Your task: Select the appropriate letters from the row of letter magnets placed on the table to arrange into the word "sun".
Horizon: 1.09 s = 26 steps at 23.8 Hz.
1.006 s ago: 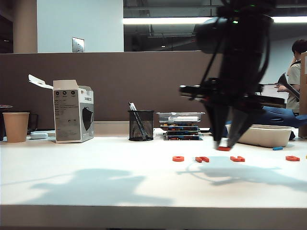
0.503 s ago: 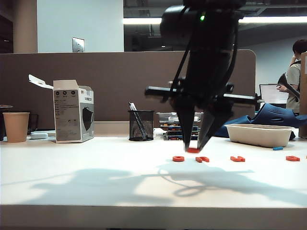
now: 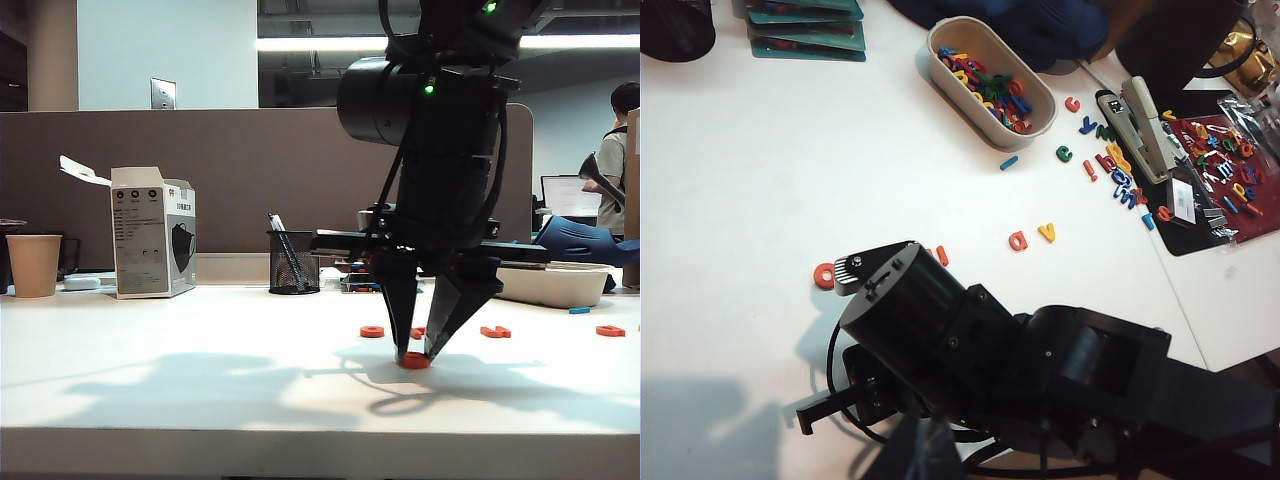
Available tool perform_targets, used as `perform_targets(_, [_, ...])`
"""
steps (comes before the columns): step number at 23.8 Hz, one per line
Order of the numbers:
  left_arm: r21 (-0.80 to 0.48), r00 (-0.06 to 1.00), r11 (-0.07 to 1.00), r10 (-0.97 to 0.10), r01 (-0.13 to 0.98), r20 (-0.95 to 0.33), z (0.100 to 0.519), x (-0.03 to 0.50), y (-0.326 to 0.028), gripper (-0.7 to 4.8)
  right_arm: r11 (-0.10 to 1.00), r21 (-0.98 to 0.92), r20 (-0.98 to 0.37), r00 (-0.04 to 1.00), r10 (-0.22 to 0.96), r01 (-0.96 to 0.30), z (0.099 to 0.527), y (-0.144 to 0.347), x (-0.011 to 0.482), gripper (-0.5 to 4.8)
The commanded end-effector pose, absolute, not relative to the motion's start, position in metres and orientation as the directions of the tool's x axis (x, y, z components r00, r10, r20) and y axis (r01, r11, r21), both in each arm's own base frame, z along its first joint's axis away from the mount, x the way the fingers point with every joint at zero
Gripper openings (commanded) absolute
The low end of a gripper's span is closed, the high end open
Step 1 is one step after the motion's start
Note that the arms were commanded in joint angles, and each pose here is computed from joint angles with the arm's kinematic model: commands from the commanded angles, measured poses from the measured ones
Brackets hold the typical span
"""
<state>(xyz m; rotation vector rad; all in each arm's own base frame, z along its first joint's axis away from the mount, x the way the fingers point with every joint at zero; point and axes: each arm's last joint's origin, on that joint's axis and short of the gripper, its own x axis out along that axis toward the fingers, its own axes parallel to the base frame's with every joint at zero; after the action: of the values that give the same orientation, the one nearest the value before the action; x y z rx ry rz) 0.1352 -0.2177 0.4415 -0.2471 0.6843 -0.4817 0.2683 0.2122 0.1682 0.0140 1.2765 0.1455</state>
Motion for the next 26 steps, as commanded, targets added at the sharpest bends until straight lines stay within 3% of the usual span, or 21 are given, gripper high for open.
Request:
perform_targets(1, [-0.375, 0.675, 0.859, -0.508, 0.349, -0.535, 0.444, 0.134, -0.217, -0.05, 0.993, 0.072, -0.967, 0.238, 0.094, -0.098, 0.160, 0.210, 0.265, 0.85])
perform_targets(8, [-0.375, 0.675, 0.859, -0.508, 0.349, -0.535, 0.444, 0.134, -0.217, -0.05, 0.993, 0.070, -0.968, 0.234, 0.091, -0.097, 0.160, 0.210, 0.265, 0.88])
perform_targets(12, [-0.375, 0.675, 0.859, -0.508, 0.349, -0.535, 0.444, 0.134, -0.217, -0.05, 0.993, 0.070, -0.968, 0.235, 0.090, -0.095, 0.160, 0.210, 0.265, 1.73])
perform_targets(19, [-0.375, 0.675, 0.859, -0.508, 0.349, -0.535, 0.444, 0.134, -0.217, -0.05, 0.992, 0.074, -0.965, 0.244, 0.098, -0.103, 0.163, 0.211, 0.266, 1.84])
perform_targets(22, [-0.375, 0.675, 0.859, -0.508, 0.349, -0.535, 0.444, 0.134, -0.217, -0.05, 0.991, 0.082, -0.961, 0.255, 0.106, -0.103, 0.167, 0.212, 0.269, 2.82])
perform_targets(26, [-0.375, 0.675, 0.859, -0.508, 0.349, -0.535, 0.444, 0.134, -0.217, -0.05, 0.989, 0.090, -0.955, 0.273, 0.118, -0.114, 0.174, 0.214, 0.274, 2.90])
